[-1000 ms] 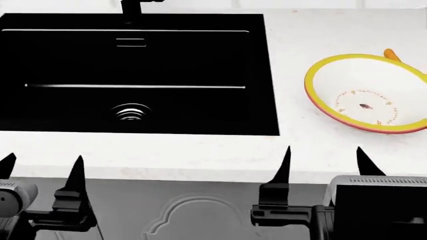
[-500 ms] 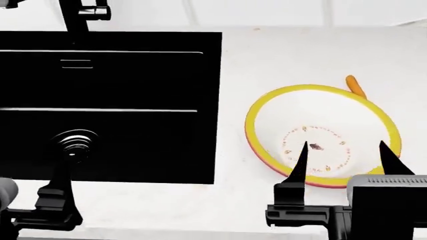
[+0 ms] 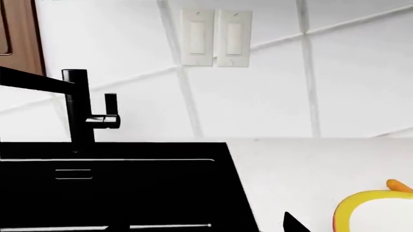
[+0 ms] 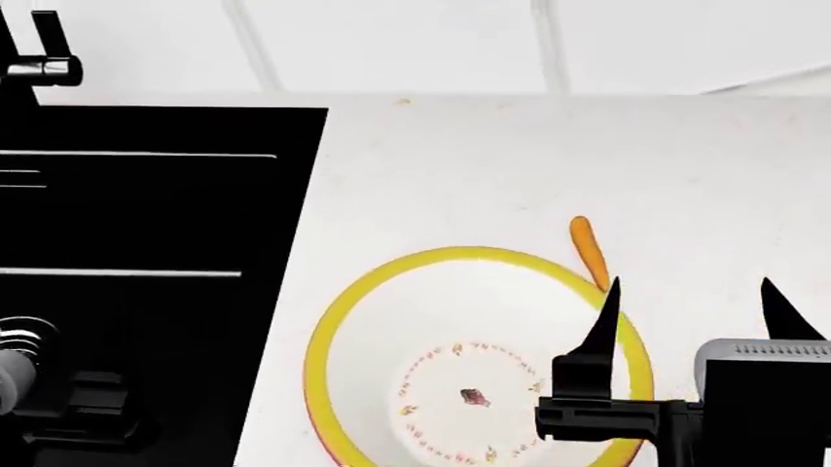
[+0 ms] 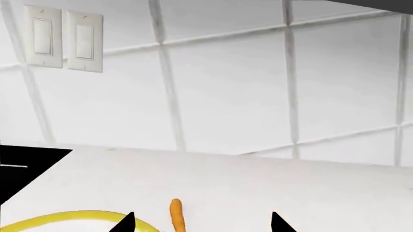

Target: There is a mixed pile of frozen fruits and vegetables on the counter. Locate all the frozen vegetables and place the items in a bowl on the counter. Take all the frozen fruits and defrost them in a running sink.

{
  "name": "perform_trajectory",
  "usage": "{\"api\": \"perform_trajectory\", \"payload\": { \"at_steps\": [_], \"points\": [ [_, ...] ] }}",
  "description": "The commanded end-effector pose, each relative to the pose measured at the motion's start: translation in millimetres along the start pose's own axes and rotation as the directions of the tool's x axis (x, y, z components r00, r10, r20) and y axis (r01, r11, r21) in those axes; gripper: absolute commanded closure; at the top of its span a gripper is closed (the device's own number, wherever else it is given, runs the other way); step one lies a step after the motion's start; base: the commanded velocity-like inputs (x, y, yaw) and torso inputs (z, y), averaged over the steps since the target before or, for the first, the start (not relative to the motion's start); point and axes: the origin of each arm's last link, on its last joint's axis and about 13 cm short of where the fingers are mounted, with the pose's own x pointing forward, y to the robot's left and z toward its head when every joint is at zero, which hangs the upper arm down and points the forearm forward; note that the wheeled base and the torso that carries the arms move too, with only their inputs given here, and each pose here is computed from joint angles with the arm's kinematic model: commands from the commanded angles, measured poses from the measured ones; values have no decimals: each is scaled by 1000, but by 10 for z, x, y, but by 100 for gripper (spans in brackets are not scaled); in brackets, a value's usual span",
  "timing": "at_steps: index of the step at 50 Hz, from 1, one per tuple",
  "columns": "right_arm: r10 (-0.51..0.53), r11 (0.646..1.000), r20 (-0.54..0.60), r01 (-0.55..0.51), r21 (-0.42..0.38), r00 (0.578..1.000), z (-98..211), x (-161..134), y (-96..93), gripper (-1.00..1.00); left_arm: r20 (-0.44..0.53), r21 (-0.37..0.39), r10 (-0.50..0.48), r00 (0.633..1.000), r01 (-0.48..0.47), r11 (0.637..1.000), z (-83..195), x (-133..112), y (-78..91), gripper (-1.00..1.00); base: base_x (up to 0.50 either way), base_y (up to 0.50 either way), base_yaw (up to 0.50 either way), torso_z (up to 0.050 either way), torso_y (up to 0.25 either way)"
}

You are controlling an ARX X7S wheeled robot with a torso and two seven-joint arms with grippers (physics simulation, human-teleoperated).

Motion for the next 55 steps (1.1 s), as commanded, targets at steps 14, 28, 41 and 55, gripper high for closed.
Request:
{"api": "perform_trajectory", "payload": {
  "at_steps": [14, 28, 41, 55],
  "points": [
    [19, 1000, -4, -20, -23, 1000, -14, 4, 25, -100, -6, 1, -10, 1000, 10, 1000, -37, -5, -40, -100, 371, -81, 0, 0, 0],
    [181, 983, -246, -182, 17, 952, 311, 782, 3, -100, 4, -14, 0, 1000, 0, 1000, 48, -1, 17, -100, 9, 0, 0, 0, 1],
    [299, 950, -665, -282, 138, 685, 519, 1723, -86, -100, 43, -29, 32, 999, -30, 999, 183, -21, 100, -100, 0, 0, 0, 0, 0],
    [237, 969, -879, -170, 181, 413, 378, 1855, -18, -100, 58, -52, 38, 998, -35, 998, 218, -32, 142, -100, 0, 0, 0, 0, 0]
  ]
}}
